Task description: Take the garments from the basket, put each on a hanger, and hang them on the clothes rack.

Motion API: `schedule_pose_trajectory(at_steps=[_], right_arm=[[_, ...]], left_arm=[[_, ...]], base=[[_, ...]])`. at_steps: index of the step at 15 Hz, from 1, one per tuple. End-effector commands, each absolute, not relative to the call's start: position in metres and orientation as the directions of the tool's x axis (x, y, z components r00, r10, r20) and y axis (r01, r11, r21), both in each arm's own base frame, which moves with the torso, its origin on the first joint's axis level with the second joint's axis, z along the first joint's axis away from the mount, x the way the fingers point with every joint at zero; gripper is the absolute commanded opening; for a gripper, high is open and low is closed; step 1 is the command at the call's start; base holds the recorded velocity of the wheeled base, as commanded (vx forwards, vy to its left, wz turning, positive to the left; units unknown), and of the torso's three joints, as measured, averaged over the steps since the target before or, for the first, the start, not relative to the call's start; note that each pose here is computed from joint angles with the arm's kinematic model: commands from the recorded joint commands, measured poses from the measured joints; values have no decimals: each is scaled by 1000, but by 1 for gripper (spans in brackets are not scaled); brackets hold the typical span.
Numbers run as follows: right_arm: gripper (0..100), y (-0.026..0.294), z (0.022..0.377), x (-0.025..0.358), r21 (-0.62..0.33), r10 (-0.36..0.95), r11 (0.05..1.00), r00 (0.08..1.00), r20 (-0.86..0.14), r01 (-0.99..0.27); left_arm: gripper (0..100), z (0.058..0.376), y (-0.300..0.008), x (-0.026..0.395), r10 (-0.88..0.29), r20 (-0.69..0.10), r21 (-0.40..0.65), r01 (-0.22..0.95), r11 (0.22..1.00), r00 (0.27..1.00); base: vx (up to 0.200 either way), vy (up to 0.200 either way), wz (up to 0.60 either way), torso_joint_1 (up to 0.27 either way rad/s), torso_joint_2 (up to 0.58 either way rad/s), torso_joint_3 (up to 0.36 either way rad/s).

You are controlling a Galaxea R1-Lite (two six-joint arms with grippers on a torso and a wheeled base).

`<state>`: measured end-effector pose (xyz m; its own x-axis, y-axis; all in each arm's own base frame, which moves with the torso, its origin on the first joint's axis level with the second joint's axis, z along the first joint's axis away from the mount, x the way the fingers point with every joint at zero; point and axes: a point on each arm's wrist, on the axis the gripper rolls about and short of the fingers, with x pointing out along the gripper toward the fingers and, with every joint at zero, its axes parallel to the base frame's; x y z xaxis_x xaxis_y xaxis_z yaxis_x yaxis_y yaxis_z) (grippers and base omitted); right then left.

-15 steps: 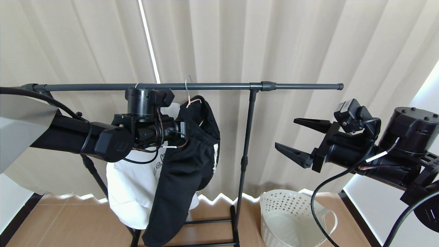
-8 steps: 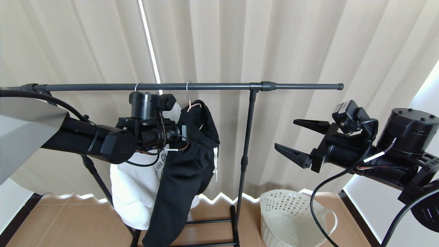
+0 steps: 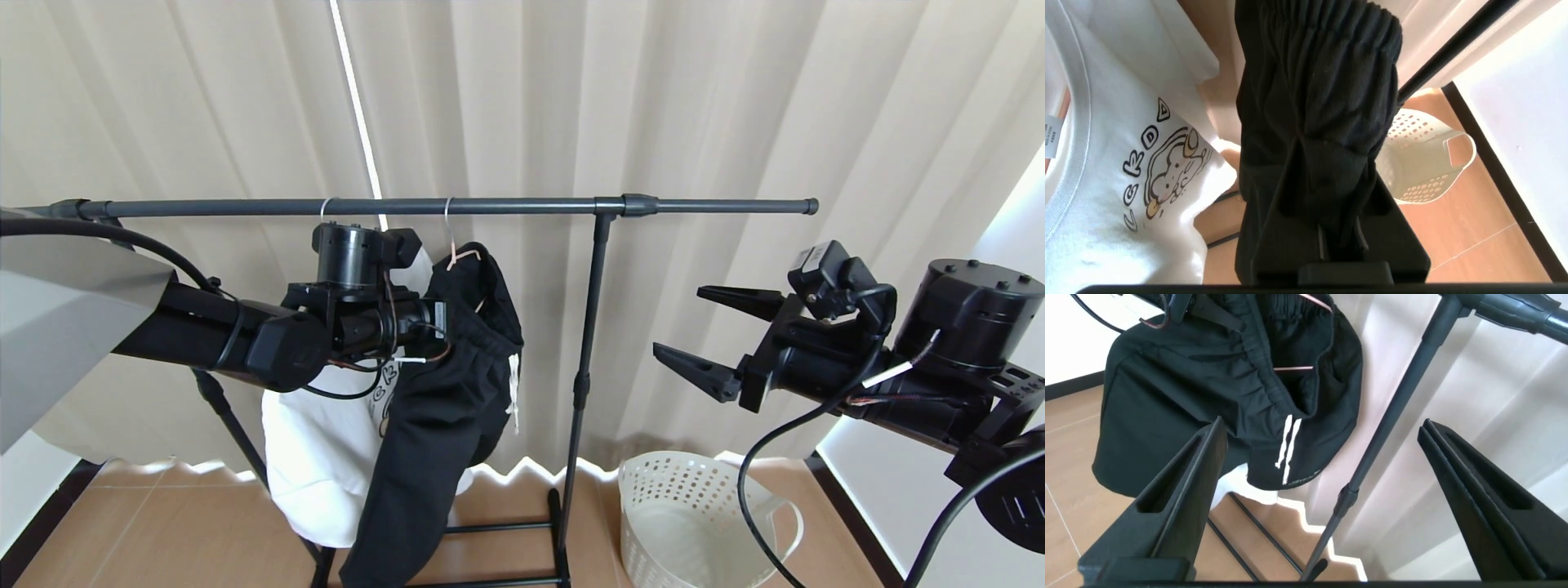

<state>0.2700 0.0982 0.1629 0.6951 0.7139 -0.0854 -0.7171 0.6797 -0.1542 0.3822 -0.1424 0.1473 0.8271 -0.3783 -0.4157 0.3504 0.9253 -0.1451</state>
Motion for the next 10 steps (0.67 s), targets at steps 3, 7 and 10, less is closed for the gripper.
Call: schedule_pose_trajectory(at_steps=[3,7,10], right_arm=[[100,98,163,270,-155,714,679,694,-85,-718],[100,98,163,270,-155,714,679,694,-85,-718],[100,98,163,270,-155,714,679,694,-85,-718]], left_arm=[[0,147,-142,382,-377,-417,-145,348,926,827],[100,148,-142,381,-380,-410,-142,354,924,829],[100,148,-142,381,-384,-379,-141,357,923,842]], base=[[0,0,0,0,0,0],[0,0,0,0,0,0],[0,0,0,0,0,0]])
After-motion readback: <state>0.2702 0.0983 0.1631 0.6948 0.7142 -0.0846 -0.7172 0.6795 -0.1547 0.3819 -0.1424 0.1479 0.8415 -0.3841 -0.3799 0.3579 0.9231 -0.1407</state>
